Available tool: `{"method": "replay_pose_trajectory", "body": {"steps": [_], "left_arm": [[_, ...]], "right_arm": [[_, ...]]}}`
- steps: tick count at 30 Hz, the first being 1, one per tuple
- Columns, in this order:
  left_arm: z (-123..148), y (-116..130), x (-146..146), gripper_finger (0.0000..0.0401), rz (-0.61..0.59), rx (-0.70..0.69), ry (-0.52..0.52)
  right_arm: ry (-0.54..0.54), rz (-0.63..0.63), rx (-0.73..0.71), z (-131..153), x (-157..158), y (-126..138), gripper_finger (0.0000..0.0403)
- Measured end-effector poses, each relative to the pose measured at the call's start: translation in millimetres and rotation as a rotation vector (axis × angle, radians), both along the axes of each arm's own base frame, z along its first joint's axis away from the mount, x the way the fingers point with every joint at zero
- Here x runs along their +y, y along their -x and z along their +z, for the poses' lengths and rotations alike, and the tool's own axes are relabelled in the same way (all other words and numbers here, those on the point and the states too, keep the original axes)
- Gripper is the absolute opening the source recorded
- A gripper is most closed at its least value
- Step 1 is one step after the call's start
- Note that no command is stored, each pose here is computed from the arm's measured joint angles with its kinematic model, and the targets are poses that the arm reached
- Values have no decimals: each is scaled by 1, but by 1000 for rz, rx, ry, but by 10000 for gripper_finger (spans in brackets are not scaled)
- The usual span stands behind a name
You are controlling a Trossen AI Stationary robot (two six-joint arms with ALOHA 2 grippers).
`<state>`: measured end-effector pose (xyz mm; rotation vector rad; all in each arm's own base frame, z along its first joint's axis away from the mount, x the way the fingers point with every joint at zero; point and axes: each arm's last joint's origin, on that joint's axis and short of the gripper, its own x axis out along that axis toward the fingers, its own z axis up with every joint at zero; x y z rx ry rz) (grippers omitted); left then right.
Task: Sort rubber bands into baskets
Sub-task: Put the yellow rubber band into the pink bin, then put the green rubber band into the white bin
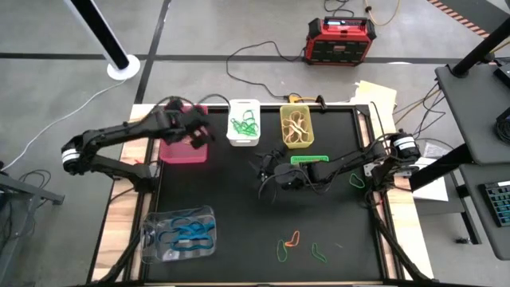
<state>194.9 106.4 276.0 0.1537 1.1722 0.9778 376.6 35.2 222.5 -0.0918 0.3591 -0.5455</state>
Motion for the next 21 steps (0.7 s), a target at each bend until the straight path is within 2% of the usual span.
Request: {"method": "replay_pose_trajectory", "body": {"steps": [6, 10, 21], "left_arm": [[-4, 23, 38, 0, 158, -37, 81], [-6, 36, 55, 12, 255, -47, 90], [-7, 39, 59, 127, 258, -50, 92]], "right_arm": [[-22, -12, 31, -4, 0, 2, 173], [-25, -13, 55, -7, 0, 3, 173], [-23, -14, 71, -8, 0, 4, 173]]}}
